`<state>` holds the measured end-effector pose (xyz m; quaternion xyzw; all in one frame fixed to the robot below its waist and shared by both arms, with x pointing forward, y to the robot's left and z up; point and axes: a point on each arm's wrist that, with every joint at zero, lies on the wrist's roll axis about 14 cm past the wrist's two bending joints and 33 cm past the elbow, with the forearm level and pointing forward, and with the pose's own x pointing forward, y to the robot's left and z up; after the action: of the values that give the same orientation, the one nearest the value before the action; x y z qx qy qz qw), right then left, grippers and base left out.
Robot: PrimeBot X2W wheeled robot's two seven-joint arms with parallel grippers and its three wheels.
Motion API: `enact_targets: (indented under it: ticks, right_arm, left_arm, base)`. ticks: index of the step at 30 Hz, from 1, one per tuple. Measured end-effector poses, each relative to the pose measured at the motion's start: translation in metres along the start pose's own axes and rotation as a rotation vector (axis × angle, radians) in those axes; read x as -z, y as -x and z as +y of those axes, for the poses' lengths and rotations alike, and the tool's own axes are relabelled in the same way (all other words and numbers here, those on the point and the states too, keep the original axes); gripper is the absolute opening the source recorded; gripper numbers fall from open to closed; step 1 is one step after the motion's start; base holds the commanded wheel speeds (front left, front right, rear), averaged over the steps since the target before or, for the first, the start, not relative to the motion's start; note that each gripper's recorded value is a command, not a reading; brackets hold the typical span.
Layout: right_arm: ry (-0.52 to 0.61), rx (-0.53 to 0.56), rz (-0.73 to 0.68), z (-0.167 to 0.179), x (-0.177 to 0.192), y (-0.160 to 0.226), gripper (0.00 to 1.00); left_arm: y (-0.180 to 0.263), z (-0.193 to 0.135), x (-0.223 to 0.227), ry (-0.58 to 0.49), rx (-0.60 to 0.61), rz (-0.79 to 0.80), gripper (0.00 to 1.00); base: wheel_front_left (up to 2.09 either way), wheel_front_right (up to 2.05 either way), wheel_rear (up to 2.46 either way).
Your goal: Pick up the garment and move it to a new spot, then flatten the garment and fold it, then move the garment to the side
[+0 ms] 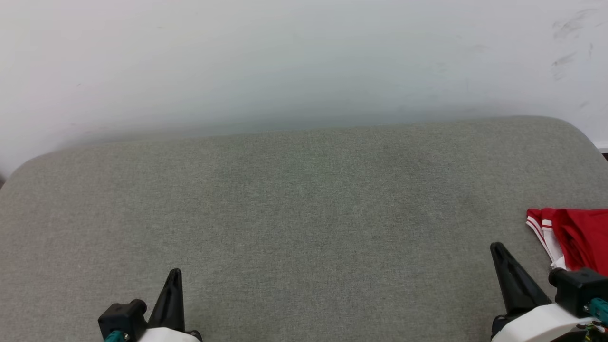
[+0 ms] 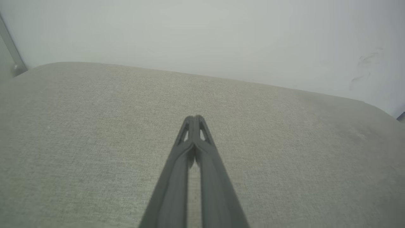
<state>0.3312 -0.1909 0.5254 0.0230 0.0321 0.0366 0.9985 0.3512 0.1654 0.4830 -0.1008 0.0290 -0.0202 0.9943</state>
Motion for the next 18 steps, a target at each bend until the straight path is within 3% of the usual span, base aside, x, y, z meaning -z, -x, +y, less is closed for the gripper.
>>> enact_targets:
  ticks: [18]
  right_arm:
    - [-0.337,-0.016,0.001,0.000,0.009,-0.009,0.00]
  left_arm:
    - [-0.007,0.013,0.007,0.290,-0.057,0.068,0.00]
  base:
    - [0.00,0.00,0.00]
